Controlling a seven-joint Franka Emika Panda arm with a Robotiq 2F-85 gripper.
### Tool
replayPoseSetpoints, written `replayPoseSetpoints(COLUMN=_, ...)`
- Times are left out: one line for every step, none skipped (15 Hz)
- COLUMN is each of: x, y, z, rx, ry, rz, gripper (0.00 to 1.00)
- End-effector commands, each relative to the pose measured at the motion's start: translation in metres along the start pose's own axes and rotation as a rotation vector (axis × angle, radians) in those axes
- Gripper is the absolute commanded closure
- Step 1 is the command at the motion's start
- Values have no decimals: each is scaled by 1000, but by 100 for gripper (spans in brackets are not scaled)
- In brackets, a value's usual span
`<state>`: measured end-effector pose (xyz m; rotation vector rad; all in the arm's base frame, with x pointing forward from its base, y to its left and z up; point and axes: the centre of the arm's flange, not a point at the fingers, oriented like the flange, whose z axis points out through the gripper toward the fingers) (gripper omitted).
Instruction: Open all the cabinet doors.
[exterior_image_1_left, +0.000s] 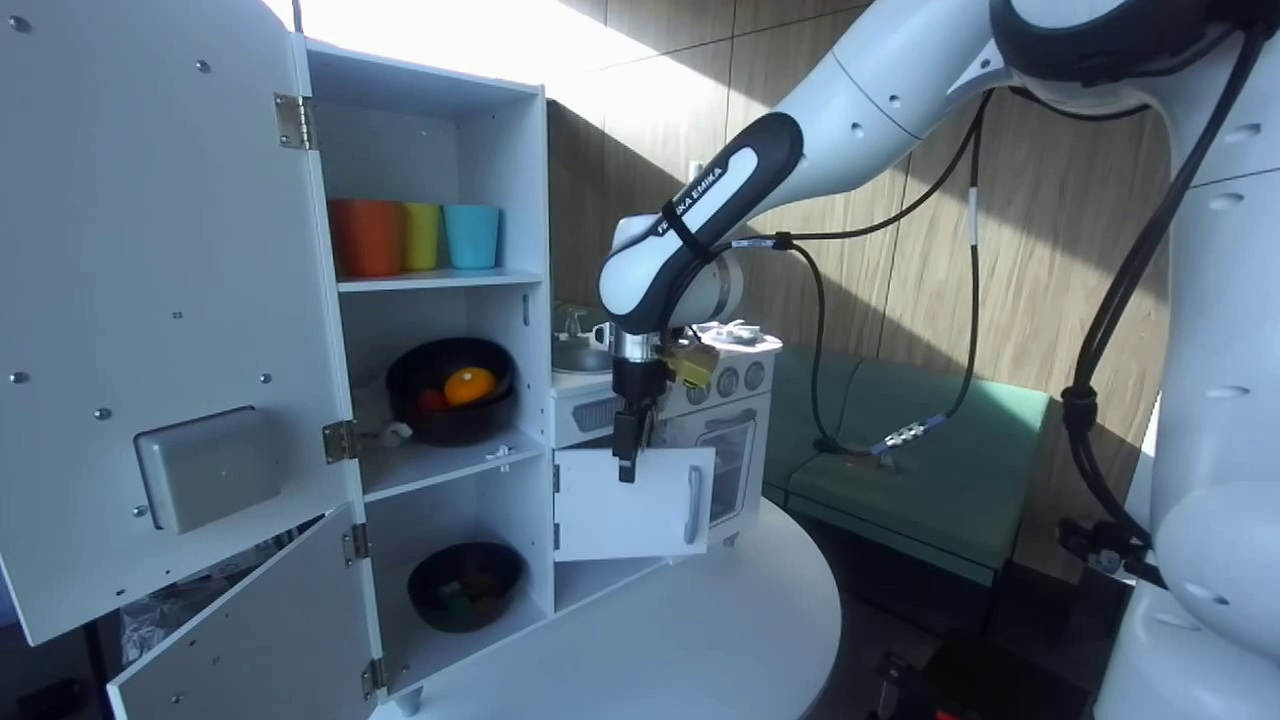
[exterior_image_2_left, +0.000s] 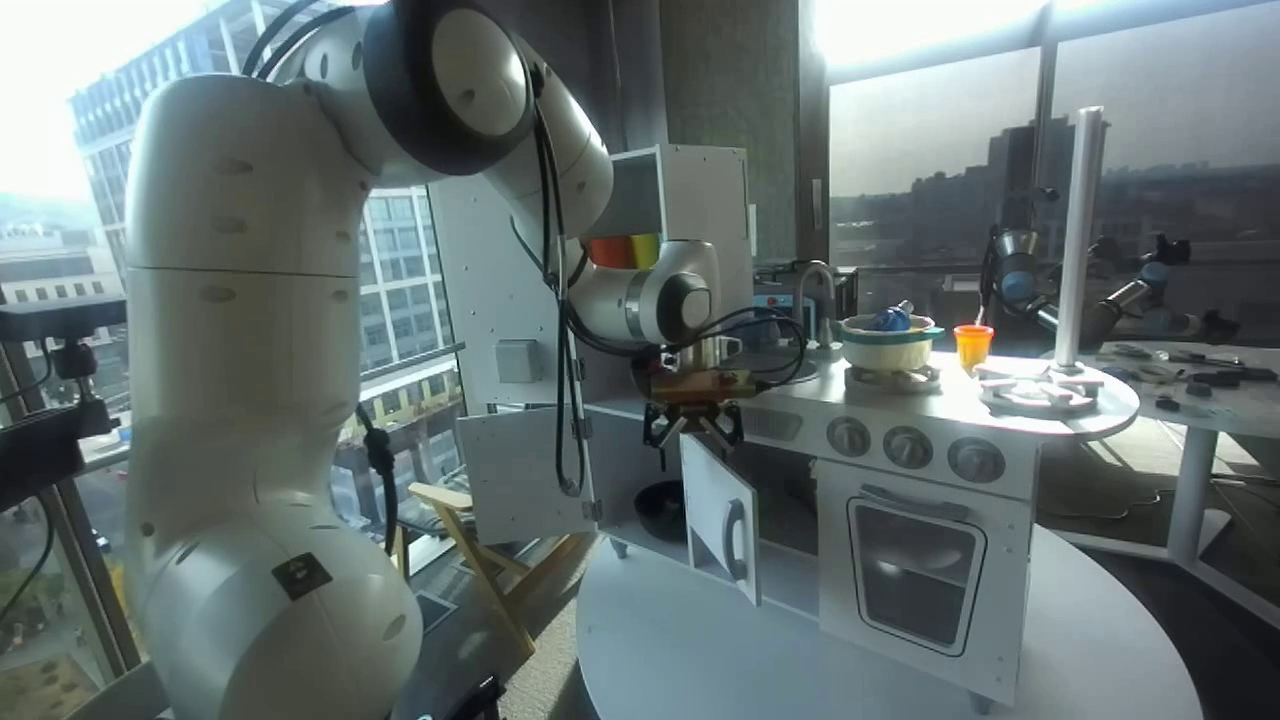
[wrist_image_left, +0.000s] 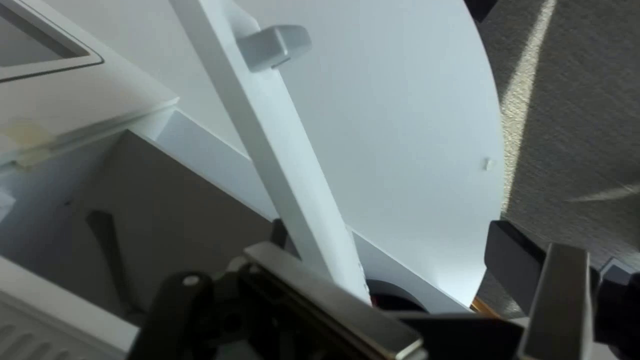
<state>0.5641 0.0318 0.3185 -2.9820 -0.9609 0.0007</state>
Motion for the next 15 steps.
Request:
replayPoseSetpoints(x=-3, y=-44, z=-28, rx=104, ry=-5, rz=22, gripper=0)
replayPoseSetpoints(x=-2, y=-56, z=-32, rx=156, ry=-22, rz=20, gripper=0)
replayPoseSetpoints(x=-3, y=-67, z=-36, rx=197, ry=-34, rz=24, gripper=0)
replayPoseSetpoints(x=-4, y=-76, z=-41, rx=245, ry=-47, rz=27, gripper=0)
replayPoseSetpoints(x=-3, y=-84, z=-46, rx=274, ry=-50, rz=25, gripper=0)
replayPoseSetpoints(x=-3, y=-89, z=-53, rx=263, ry=-39, rz=32, gripper=0)
replayPoseSetpoints(x=-2, y=-94, z=-62, rx=253, ry=-29, rz=34, gripper=0)
replayPoseSetpoints(x=-1, y=-98, z=-73, rx=228, ry=-12, rz=37, gripper=0)
replayPoseSetpoints(x=0, y=-101, z=-82, rx=201, ry=10, rz=38, gripper=0)
replayPoseSetpoints(x=0, y=-105, z=-92, rx=173, ry=26, rz=37, gripper=0)
replayPoseSetpoints(x=-1, y=-109, z=-105, rx=127, ry=50, rz=40, gripper=0)
replayPoseSetpoints(x=-2, y=-111, z=-117, rx=85, ry=73, rz=47, gripper=0)
replayPoseSetpoints(x=-3, y=-113, z=-129, rx=31, ry=100, rz=54, gripper=0)
replayPoseSetpoints(x=-5, y=-114, z=-139, rx=-12, ry=121, rz=61, gripper=0)
replayPoseSetpoints(x=-8, y=-114, z=-148, rx=-53, ry=140, rz=77, gripper=0)
